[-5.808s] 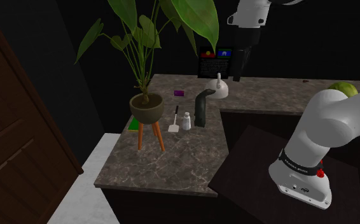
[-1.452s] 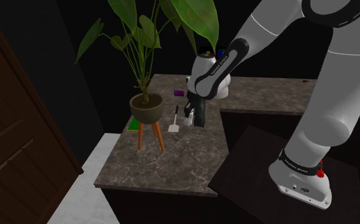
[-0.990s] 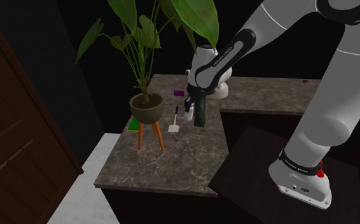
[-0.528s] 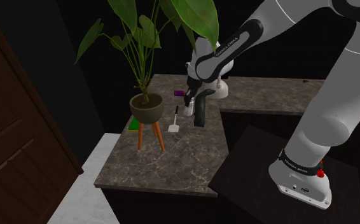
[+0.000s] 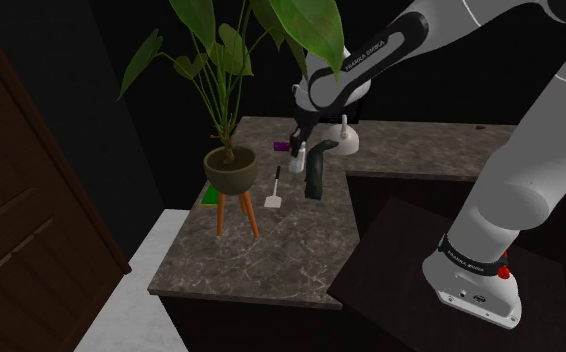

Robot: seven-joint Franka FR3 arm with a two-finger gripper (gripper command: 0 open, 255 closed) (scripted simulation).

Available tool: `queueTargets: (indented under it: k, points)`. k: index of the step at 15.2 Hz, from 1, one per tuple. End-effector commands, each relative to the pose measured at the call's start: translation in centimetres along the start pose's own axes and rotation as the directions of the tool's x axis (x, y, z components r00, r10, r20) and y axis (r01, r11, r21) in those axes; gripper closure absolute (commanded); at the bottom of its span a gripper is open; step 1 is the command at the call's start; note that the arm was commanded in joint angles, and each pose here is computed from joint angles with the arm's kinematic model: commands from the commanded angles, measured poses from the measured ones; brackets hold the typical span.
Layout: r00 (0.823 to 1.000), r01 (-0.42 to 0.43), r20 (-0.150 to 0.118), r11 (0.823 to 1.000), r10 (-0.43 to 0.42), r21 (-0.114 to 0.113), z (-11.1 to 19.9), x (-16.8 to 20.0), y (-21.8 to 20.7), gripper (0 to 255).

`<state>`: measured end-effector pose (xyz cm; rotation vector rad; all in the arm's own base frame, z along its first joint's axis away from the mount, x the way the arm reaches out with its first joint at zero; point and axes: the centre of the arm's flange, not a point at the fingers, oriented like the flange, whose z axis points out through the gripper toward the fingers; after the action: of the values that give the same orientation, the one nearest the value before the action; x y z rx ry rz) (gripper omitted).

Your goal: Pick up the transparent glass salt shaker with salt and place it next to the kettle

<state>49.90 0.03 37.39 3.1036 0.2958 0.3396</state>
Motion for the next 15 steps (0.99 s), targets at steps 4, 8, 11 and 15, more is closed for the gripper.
queueTargets:
  k: [4,8,11,15]
  points:
    - [1.0,0.0,0.0,1.0,0.0,0.0,-2.6,0.5,0.1,255]
    - [1.0,0.0,0.0,1.0,0.0,0.0,-4.7,1.0,0.2,255]
    - [1.0,0.0,0.0,1.0,0.0,0.0,-6.3,1.3,0.2,255]
    - [1.0,0.0,0.0,1.0,0.0,0.0,-8.3,1.8,0.3,255]
